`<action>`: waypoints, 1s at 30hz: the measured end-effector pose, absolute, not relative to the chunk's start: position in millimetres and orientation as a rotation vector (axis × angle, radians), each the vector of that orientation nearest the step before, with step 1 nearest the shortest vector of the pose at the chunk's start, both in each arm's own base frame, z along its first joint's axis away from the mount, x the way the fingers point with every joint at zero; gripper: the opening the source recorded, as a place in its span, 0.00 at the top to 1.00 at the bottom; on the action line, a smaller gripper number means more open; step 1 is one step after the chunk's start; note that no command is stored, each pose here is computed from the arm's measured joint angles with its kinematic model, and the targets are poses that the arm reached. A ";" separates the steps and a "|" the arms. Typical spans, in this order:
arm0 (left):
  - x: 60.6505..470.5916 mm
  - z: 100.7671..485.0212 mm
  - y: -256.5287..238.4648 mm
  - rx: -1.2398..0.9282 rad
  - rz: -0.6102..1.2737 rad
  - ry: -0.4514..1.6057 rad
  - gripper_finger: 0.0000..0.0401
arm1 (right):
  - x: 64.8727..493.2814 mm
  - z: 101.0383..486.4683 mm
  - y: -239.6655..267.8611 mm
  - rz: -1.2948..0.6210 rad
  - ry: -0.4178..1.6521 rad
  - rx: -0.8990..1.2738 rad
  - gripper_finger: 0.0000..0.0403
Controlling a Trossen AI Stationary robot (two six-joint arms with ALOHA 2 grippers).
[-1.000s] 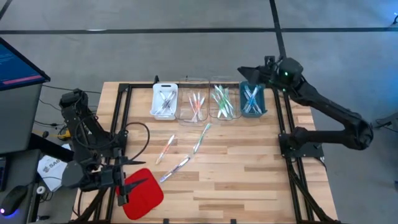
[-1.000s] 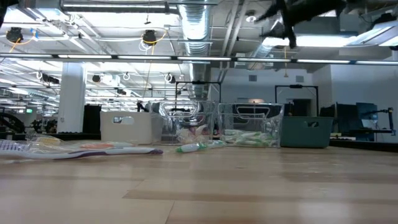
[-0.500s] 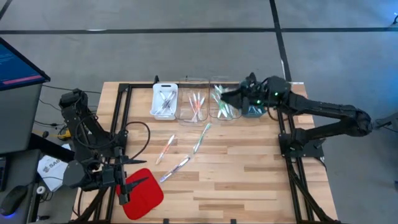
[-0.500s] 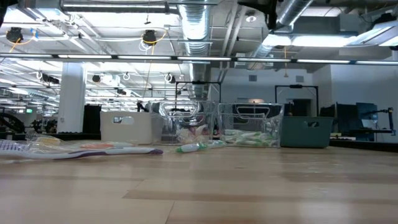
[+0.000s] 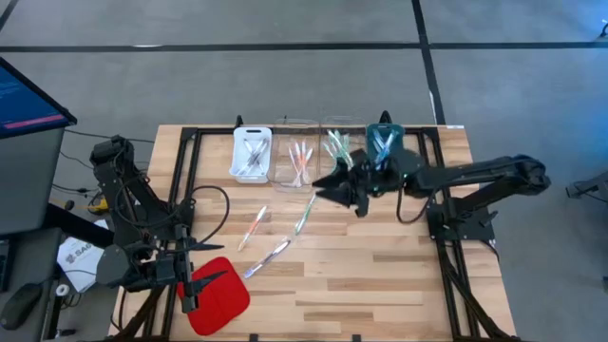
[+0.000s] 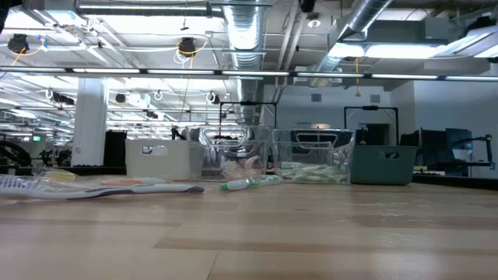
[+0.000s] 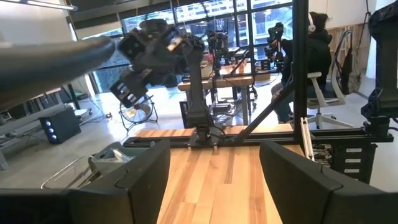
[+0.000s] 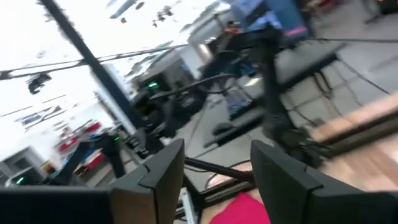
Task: Pick & Place Toothbrushes
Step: Put the violet toothbrush into the white bin
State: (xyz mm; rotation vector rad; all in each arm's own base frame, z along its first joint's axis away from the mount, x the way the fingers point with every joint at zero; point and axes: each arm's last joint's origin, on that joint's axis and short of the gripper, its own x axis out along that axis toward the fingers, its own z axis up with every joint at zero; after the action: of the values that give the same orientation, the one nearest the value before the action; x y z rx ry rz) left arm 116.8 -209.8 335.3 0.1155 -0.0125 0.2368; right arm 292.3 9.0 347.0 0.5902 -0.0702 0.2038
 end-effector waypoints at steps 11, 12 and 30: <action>120.1 329.1 -214.9 0.137 0.240 -0.005 0.40 | 320.6 333.0 65.1 0.421 -0.303 0.447 0.56; 122.1 327.5 -215.7 0.143 0.245 -0.003 0.40 | 321.0 332.2 70.3 0.434 -0.323 0.419 0.56; 216.0 231.7 -181.3 -0.026 0.164 0.428 0.40 | 290.3 342.6 140.3 0.615 -0.445 0.195 0.55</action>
State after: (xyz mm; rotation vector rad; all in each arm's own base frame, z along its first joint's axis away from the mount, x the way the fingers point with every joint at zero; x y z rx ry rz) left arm 216.0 -181.3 231.7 -0.0261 0.4275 0.1643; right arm 290.3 140.3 342.6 0.1948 -0.4452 0.6146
